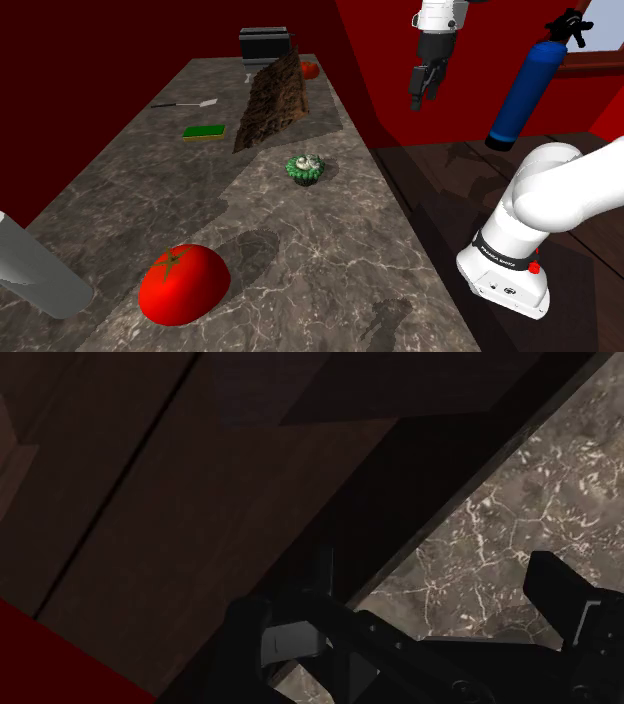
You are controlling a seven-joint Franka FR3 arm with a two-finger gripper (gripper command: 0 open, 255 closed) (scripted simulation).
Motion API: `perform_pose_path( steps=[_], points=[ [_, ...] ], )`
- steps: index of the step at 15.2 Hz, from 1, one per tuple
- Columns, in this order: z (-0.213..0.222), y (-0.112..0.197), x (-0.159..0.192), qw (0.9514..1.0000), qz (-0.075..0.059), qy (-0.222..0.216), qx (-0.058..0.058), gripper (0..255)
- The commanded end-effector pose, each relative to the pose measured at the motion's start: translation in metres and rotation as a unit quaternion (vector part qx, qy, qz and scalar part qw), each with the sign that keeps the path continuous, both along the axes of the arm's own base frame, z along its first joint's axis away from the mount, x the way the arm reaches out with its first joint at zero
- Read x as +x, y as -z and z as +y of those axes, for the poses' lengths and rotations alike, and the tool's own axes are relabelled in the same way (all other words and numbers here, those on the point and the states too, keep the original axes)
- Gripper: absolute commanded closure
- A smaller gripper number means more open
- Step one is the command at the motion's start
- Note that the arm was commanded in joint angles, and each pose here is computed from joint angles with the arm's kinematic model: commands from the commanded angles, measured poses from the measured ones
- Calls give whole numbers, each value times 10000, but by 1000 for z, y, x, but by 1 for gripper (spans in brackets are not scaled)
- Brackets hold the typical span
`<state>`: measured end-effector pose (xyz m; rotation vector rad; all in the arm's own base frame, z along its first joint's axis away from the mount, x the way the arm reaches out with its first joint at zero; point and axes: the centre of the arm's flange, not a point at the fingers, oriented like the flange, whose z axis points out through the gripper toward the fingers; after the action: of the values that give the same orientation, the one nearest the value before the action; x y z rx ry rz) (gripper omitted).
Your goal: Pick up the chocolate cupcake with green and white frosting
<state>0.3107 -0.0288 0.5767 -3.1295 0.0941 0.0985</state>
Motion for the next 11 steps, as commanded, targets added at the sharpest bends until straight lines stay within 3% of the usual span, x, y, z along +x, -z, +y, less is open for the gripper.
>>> perform_pose_path(
  steps=[1, 3, 6, 8, 11],
  points=[
    [0, 0, 0, 10000, 0, 0, 0, 0],
    [7, 17, 6, 9986, -51, 389, 355, 0],
    [19, 42, 16, 9912, -127, 971, 886, 0],
    [28, 58, 24, 9829, -178, 1356, 1236, 0],
    [42, 80, 37, 9651, -253, 1925, 1756, 0]
  ],
)
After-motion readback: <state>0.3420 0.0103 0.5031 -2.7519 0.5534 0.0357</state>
